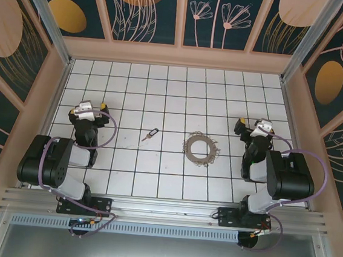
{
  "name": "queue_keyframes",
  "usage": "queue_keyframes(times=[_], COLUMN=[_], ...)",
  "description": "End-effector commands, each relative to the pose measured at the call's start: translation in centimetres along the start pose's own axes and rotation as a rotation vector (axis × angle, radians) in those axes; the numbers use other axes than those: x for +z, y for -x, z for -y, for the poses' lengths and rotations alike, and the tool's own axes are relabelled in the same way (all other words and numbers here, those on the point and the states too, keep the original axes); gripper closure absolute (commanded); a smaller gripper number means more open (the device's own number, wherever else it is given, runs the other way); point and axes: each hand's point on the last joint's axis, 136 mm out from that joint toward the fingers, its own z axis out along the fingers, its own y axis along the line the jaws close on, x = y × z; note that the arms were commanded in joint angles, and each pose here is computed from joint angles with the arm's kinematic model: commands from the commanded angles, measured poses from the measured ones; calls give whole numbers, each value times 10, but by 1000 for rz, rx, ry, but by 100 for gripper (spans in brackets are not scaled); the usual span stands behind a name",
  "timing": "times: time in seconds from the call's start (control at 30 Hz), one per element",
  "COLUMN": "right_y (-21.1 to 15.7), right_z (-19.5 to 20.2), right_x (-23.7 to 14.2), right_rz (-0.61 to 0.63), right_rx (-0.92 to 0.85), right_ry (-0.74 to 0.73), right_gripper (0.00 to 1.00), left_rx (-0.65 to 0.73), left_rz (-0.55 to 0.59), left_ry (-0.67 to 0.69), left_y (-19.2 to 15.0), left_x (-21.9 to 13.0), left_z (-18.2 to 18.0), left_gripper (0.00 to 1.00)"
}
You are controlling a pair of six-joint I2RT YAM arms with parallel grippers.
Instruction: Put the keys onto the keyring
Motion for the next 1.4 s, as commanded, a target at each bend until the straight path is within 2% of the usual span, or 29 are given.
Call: queue_keyframes(times=[0.0,1.23,1.37], right_y=[8,8,14], right_z=[2,4,11], right_x=[-1,-1,-12], right_rz=[41,40,82], right_rx=[7,17,34], right_ry=[-15,-23,-49], right_gripper=[1,1,1], left_rx=[-16,-18,14], left_rz=[16,17,-5], left_ry=[-5,-6,-72], left_y=[2,3,5], left_x=[-1,-1,2], left_z=[-1,-1,12], left_gripper=[1,1,1])
